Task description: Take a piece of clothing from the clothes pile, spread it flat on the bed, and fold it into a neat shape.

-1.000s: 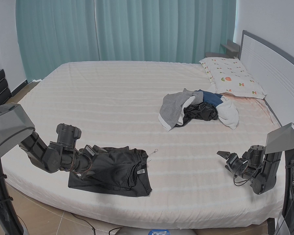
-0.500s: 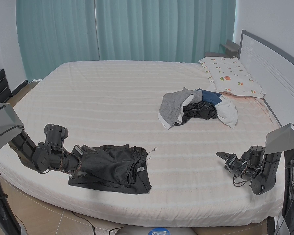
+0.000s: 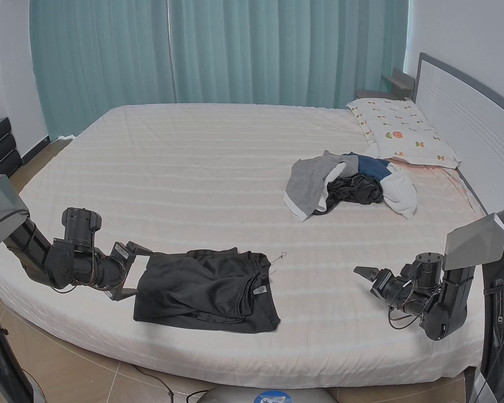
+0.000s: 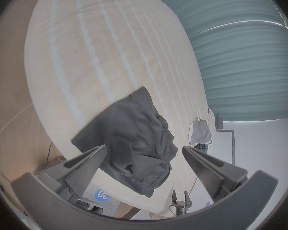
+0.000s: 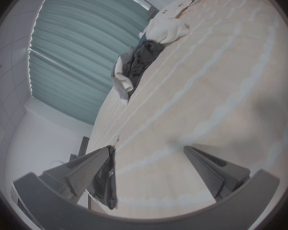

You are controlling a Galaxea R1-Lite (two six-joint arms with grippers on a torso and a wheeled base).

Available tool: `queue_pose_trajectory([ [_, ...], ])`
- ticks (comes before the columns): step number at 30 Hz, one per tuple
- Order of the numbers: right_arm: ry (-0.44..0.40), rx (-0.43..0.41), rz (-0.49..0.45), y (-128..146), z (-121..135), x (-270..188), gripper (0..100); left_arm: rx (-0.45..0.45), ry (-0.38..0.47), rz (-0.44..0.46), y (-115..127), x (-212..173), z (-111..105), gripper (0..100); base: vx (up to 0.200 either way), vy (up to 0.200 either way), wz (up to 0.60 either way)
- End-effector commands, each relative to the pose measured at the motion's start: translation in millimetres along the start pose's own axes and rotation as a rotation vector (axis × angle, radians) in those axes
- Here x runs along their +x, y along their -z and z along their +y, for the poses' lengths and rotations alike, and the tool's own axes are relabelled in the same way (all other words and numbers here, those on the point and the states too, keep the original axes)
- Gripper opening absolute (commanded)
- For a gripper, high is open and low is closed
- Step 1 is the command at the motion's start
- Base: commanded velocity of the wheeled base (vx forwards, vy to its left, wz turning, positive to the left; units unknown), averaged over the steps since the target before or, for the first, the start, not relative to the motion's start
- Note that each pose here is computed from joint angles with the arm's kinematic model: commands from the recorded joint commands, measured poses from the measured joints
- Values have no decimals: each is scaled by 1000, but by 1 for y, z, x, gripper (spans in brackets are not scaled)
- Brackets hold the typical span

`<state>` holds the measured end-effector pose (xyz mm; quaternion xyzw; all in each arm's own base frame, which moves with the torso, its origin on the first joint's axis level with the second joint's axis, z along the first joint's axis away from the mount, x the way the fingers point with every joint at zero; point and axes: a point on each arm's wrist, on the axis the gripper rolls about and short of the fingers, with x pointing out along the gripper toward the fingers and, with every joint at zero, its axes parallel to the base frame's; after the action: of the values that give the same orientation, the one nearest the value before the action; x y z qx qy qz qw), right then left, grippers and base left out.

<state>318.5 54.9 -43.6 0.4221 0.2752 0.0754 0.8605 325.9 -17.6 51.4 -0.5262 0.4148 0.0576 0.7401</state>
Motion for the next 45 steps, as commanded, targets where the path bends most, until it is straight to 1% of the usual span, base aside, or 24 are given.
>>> queue_pose_trajectory([
  [1, -35, -21, 23, 8, 14, -3, 100, -4, 7, 5, -3, -5, -2, 100, 0, 200, 0],
  [3, -48, -36, 44, 16, 21, -2, 100, -1, 6, 2, -5, -4, -1, 100, 0, 200, 0],
  [7, -60, -66, 58, 25, 28, 1, 100, -2, 4, -4, -9, -4, 1, 100, 0, 200, 0],
  [9, -69, -105, 80, 33, 31, 2, 100, 1, 11, -8, -10, -4, -1, 100, 0, 200, 0],
  [11, -69, -105, 80, 33, 31, 2, 100, 1, 11, -8, -10, -4, -1, 100, 0, 200, 0],
  [12, -83, -142, 97, 39, 35, 3, 100, -1, 8, -7, -10, -2, 0, 100, 0, 200, 0],
  [15, -99, -184, 111, 45, 39, 5, 100, -6, 1, -2, -11, 2, 2, 100, 0, 200, 0],
  [20, -118, -265, 107, 44, 40, 8, 100, -13, -4, 0, -13, 6, 3, 100, 0, 200, 0],
  [23, -119, -306, 133, 53, 39, 11, 100, -14, -9, 4, -13, 9, 4, 100, 0, 200, 0],
  [25, -127, -341, 133, 55, 39, 14, 100, -14, -12, 5, -13, 12, 5, 100, 0, 200, 0],
  [40, -118, -408, 119, 53, 37, 13, 100, -14, -16, 8, -12, 13, 5, 100, 0, 0, 0],
  [45, -84, -471, 137, 56, 27, 11, 100, -9, -19, 9, -12, 14, 6, 100, 0, 0, 0],
])
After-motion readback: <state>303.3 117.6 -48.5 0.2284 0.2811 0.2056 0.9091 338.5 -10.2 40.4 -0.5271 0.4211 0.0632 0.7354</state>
